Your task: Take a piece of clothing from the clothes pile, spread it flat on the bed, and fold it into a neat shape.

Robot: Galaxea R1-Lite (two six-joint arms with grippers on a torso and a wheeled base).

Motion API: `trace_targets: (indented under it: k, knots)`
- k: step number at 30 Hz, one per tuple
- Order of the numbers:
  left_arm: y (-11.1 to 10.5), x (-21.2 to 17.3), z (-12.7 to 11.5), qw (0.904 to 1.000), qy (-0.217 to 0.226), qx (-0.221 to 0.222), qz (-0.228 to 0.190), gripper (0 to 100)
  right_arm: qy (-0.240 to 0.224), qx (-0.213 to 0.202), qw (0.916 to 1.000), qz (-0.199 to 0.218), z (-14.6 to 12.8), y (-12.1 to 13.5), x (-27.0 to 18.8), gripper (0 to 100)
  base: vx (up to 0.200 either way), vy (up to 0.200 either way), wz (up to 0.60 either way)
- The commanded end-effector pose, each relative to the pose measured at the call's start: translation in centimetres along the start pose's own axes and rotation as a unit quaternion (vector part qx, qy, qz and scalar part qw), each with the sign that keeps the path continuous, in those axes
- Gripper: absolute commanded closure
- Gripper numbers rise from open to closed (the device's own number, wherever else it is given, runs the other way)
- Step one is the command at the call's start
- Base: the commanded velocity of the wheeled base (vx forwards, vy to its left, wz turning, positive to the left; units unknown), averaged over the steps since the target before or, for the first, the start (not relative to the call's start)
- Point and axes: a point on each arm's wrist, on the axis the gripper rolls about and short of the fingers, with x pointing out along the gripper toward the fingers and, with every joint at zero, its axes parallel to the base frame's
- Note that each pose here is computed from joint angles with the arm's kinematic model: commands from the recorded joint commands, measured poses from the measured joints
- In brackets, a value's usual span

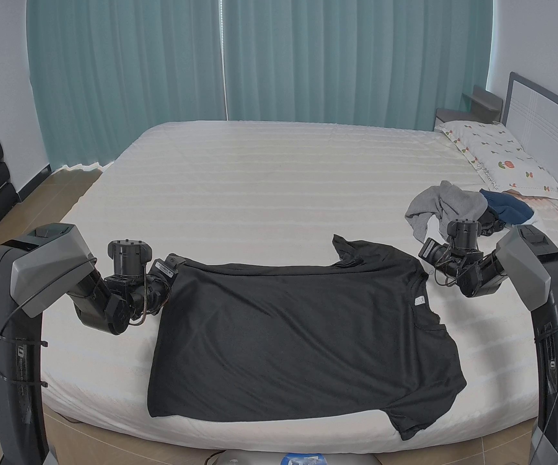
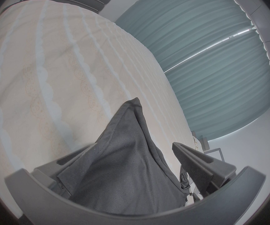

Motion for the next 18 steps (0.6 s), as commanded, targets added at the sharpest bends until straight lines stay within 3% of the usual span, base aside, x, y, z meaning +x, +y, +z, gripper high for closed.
trace_targets:
  k: [1,10,11,18]
  knots:
    - [0.1,0.1,0.0,1.0,0.0,-0.001,0.001,0,-0.019,-0.001,0.9998,0.007,0.3,0.5,0.4,100,0.0,0.0,0.0]
    - [0.1,0.1,-0.1,1.0,0.001,0.0,0.001,0,0.008,-0.003,1.0,0.0,-0.3,-0.1,-0.4,100,0.0,0.0,0.0]
    - [0.1,0.1,-0.1,1.0,0.001,0.0,0.001,0,0.014,-0.002,0.9999,0.002,-0.4,-0.2,-0.6,0,0.0,0.0,0.0]
    - [0.1,0.1,-0.1,1.0,0.001,0.0,0.001,0,0.036,-0.001,0.9993,0.013,-0.4,-0.2,-0.9,0,0.0,0.0,0.0]
